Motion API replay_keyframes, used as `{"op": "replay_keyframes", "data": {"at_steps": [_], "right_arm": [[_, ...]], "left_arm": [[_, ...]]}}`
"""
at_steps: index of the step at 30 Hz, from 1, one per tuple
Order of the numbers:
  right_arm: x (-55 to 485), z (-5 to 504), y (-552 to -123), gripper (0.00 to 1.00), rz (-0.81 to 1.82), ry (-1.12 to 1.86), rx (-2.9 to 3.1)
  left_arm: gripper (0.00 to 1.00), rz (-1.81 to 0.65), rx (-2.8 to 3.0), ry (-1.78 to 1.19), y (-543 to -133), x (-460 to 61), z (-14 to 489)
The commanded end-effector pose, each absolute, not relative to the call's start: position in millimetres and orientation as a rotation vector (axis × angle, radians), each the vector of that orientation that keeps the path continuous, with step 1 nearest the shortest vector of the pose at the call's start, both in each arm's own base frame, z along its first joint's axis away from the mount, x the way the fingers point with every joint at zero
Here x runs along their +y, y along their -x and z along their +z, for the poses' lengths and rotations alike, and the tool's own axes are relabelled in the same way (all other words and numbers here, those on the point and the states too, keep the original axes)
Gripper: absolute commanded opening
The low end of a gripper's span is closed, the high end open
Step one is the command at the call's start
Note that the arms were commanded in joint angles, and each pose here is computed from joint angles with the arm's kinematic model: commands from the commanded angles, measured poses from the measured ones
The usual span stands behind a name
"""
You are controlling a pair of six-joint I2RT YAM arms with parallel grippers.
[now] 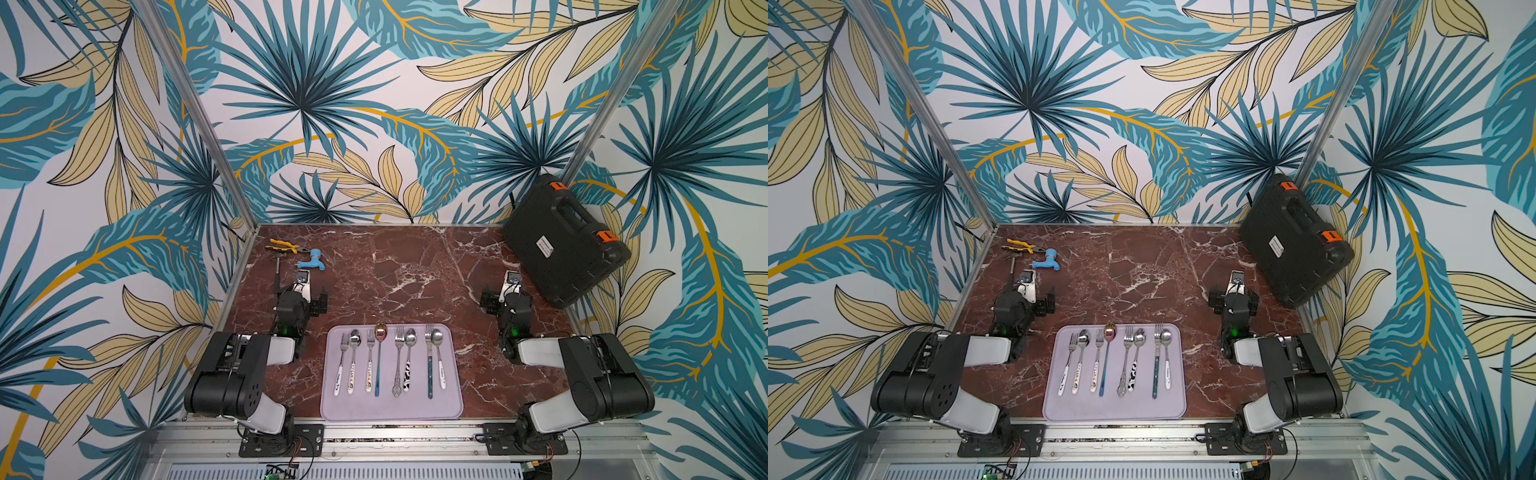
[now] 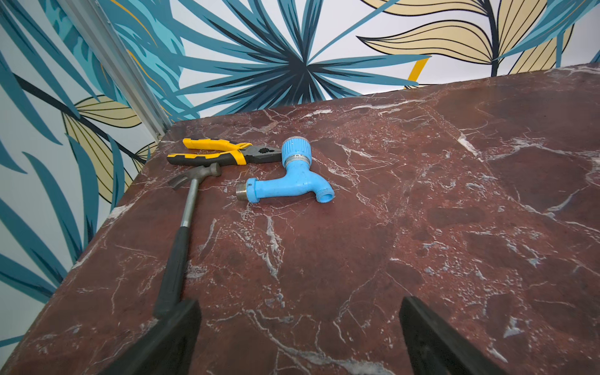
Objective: Set the spoon and fork side by side
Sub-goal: Reset both arms
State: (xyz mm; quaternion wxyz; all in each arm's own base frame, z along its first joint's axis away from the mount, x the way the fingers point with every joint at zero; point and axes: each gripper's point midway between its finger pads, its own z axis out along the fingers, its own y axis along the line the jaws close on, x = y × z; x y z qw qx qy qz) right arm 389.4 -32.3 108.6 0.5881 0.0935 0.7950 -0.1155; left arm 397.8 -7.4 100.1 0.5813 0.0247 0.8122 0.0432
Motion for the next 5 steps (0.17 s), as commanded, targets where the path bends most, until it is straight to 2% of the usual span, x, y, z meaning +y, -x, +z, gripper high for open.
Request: {"op": "replay_keyframes", "data": {"at_steps": [1,5], "right_arm": [[-31.9,112.6,-392.4,0.99,-0.255,-0.226,1.845],[-31.4,113.3,-392.4,0.99,-0.250,-0.228,1.841]], "left_arm": [[1.00,0.084,1.872,-0.054,-404.6,-8.5,112.6],[1.00,0.066,1.867,-0.080,-404.3,-13.2,112.9]]}}
